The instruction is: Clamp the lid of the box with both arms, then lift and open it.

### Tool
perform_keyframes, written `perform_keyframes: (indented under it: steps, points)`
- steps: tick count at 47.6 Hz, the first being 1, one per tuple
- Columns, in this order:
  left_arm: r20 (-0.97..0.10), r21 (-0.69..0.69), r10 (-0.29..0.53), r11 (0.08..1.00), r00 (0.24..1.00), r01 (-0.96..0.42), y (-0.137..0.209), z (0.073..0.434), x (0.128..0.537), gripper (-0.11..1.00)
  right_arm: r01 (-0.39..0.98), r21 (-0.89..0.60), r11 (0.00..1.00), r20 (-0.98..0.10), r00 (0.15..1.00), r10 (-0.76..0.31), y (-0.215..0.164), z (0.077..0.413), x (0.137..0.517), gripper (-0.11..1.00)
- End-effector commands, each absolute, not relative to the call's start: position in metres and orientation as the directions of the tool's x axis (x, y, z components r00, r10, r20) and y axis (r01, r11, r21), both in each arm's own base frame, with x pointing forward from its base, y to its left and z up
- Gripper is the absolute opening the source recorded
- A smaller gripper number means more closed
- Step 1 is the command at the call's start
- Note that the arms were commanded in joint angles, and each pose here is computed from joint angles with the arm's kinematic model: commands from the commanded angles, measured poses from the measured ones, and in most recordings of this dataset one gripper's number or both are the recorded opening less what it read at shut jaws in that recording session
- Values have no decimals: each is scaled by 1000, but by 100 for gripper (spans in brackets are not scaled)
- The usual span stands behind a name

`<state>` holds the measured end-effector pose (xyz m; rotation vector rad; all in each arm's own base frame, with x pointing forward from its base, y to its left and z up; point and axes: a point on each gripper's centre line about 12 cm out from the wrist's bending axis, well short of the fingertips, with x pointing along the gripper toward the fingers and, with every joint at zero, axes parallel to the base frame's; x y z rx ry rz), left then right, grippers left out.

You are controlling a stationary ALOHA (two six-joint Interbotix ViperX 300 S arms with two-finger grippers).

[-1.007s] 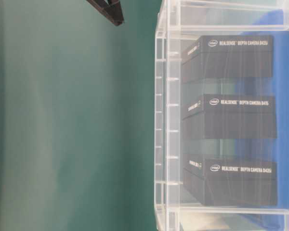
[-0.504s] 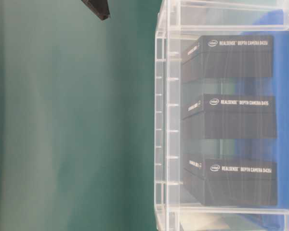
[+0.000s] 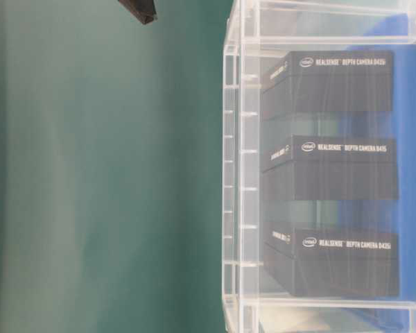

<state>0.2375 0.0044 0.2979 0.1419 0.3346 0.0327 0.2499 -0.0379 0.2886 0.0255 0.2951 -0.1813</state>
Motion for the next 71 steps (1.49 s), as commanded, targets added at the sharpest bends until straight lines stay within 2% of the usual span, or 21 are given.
perform_keyframes:
  steps: [1, 36, 71]
  points:
    - [-308, 142, 52, 990, 950, -8, 4, 304, 239, -1, 176, 3, 984, -277, 946, -168, -37, 294, 251, 0]
    - [-319, 143, 57, 990, 946, -11, 4, 303, 238, 0, 147, 14, 989, -277, 951, -137, -29, 294, 253, 0]
    - [-320, 141, 74, 990, 944, -30, 9, 303, 239, -1, 161, 4, 987, -296, 943, -153, -31, 291, 252, 0]
